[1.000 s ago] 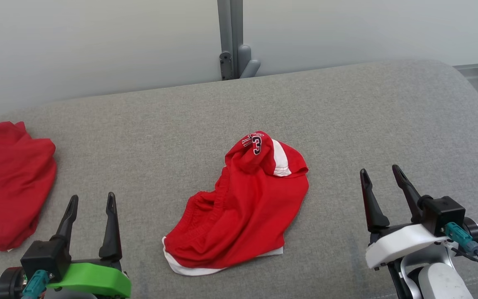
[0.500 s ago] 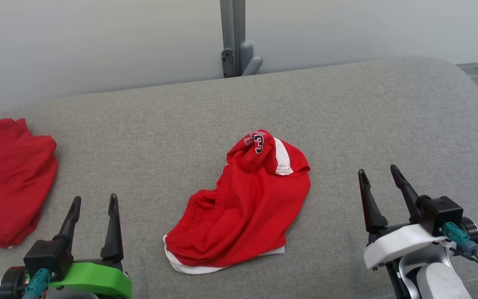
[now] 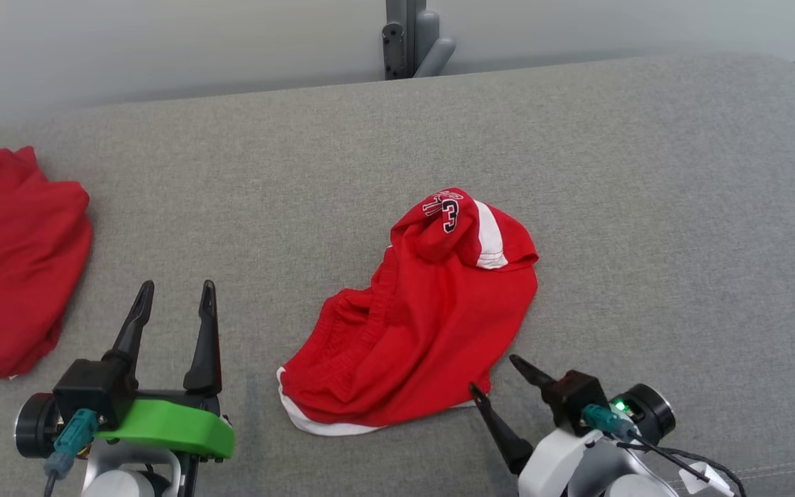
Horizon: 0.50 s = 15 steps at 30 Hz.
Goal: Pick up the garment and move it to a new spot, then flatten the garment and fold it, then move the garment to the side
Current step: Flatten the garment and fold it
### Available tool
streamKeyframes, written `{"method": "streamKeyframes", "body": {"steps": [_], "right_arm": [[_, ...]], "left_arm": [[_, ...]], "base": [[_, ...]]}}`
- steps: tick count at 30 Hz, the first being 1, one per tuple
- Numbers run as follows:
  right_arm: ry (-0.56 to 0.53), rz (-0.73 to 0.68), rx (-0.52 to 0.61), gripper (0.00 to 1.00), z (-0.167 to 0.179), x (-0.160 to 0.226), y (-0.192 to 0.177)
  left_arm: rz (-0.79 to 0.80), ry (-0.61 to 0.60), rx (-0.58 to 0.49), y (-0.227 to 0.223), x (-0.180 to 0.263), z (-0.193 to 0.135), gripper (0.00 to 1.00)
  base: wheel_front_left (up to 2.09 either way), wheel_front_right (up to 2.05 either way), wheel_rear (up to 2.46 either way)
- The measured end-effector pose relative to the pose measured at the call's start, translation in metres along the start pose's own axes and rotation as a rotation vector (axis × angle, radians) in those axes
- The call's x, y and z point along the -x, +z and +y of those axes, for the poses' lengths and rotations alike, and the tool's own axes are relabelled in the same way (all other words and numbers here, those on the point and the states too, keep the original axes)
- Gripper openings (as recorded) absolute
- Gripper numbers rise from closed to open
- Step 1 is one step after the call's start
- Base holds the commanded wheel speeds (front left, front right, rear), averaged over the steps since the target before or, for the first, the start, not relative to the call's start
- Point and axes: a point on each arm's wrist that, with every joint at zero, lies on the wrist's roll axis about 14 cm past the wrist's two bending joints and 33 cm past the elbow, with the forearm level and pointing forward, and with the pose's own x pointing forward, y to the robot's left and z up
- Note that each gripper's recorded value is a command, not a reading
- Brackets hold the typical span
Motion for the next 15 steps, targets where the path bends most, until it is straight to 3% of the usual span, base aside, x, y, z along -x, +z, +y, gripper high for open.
{"method": "streamKeyframes", "body": {"steps": [4, 8, 9, 10, 11, 15], "right_arm": [[0.103, 0.069, 0.03, 1.0, 0.022, -0.009, -0.019], [0.163, 0.133, 0.128, 1.0, 0.022, -0.02, -0.034], [0.172, 0.153, 0.15, 0.83, 0.021, -0.022, -0.039], [0.177, 0.162, 0.156, 0.13, 0.02, -0.025, -0.041], [0.184, 0.17, 0.16, 0.0, 0.021, -0.028, -0.043], [0.228, 0.2, 0.168, 0.0, 0.027, -0.033, -0.047]], "left_arm": [[0.014, 0.009, 0.004, -0.008, -0.006, 0.004, 1.0], [0.027, 0.017, 0.007, -0.016, -0.011, 0.009, 1.0], [0.033, 0.02, 0.008, -0.019, -0.012, 0.01, 1.0], [0.034, 0.024, 0.009, -0.021, -0.013, 0.011, 1.0], [0.037, 0.027, 0.01, -0.022, -0.014, 0.012, 1.0], [0.049, 0.036, 0.012, -0.029, -0.016, 0.014, 1.0]], "base": [[0.0, 0.0, 0.0], [0.0, 0.0, 0.0], [0.0, 0.0, 0.0], [0.0, 0.0, 0.0], [0.0, 0.0, 0.0], [0.0, 0.0, 0.0]]}}
